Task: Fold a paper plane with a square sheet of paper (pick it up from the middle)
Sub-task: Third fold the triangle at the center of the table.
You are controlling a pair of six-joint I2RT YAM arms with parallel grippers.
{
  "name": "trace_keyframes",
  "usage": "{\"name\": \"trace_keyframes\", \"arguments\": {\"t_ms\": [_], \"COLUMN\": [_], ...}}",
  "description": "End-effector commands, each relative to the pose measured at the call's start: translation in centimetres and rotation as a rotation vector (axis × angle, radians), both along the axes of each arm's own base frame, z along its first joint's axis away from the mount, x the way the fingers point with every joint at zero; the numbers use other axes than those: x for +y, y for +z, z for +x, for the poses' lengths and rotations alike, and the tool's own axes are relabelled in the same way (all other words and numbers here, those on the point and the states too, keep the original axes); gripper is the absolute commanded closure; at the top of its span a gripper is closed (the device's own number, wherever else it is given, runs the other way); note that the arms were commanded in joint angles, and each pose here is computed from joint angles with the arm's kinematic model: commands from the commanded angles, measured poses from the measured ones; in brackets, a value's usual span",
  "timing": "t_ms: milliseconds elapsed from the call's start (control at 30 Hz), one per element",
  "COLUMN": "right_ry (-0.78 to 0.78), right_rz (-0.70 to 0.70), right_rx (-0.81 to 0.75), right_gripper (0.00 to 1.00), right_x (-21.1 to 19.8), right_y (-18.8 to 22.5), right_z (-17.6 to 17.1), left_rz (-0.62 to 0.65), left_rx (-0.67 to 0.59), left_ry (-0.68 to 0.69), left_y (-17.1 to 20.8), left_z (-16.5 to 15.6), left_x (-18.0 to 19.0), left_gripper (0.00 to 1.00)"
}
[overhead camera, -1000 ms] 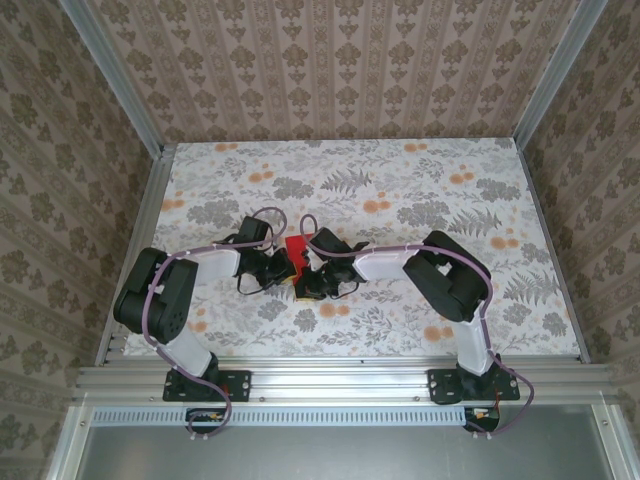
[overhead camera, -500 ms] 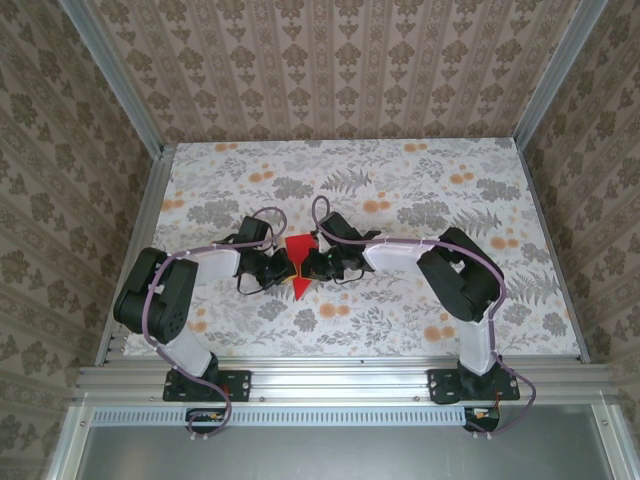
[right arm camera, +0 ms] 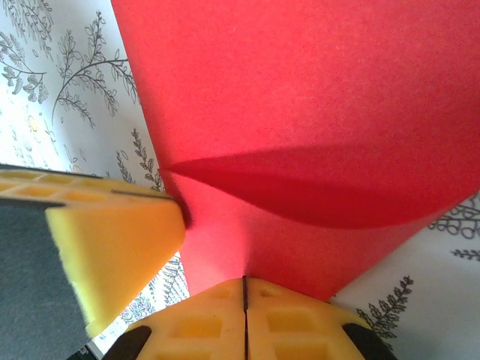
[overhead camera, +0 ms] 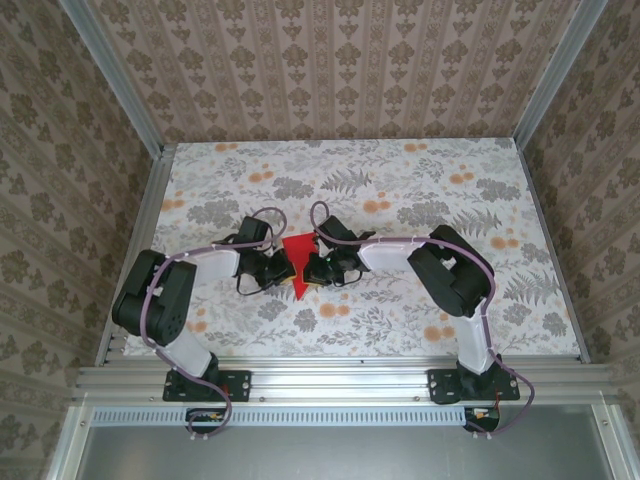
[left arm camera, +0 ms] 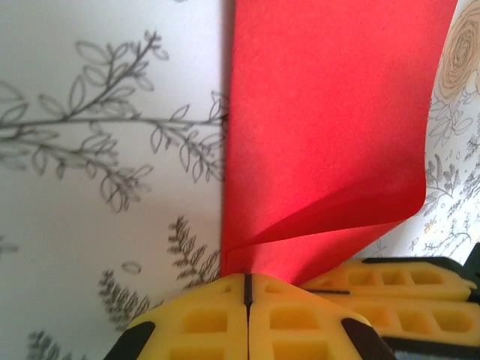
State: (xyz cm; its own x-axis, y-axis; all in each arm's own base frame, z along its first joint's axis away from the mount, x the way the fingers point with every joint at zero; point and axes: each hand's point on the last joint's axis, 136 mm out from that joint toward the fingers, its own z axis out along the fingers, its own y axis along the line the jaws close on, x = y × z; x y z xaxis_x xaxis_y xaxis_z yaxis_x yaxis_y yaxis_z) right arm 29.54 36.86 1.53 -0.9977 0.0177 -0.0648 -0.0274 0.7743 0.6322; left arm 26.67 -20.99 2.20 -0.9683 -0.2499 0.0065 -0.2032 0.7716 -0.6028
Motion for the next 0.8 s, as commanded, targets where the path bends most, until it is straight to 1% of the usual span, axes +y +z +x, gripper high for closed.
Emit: {"name": "trace_keyframes", "arguments": {"t_ms": [0, 167, 333, 467, 567, 633, 767], "right_ry": [-0.055, -0.076, -0.106, -0.126, -0.133, -0.137, -0.141], "right_rz": [-0.117, -0.143, -0.145, -0.132, -0.125, -0.123, -0.118], "right_rx": [0.065, 0.071, 0.086, 0.097, 0.099, 0.099, 0.104], "right_gripper": [0.92, 0.92, 0.92, 0.92, 0.92, 0.92, 0.92], "right_x": [-1.9, -2.2, -2.2, -1.9, -1.7, -1.7, -1.6], "right_y": [-2.8, -2.9, -3.1, -3.1, -3.0, -3.0, -3.0], "right_z": [-0.5, -0.2, 0.1, 0.3, 0.4, 0.4, 0.4], "left_rz": [0.010, -0.067, -0.125, -0.173, -0.175, -0.176, -0.174], "left_rx": [-0.034, -0.061, -0.071, -0.081, -0.082, -0.078, -0.069], "left_ry": [-0.019, -0.031, -0.035, -0.039, -0.068, -0.072, -0.079], "left_y": [1.4, 2.5, 2.5, 2.7, 2.5, 2.2, 1.6], "left_z": [-0.7, -1.8, -3.0, -3.5, -4.1, -4.1, -3.9], "left_x": [0.6, -0.1, -0.6, -1.1, -2.0, -2.2, -2.7], "left_gripper": [0.89, 0.84, 0.82, 0.82, 0.84, 0.86, 0.88]}}
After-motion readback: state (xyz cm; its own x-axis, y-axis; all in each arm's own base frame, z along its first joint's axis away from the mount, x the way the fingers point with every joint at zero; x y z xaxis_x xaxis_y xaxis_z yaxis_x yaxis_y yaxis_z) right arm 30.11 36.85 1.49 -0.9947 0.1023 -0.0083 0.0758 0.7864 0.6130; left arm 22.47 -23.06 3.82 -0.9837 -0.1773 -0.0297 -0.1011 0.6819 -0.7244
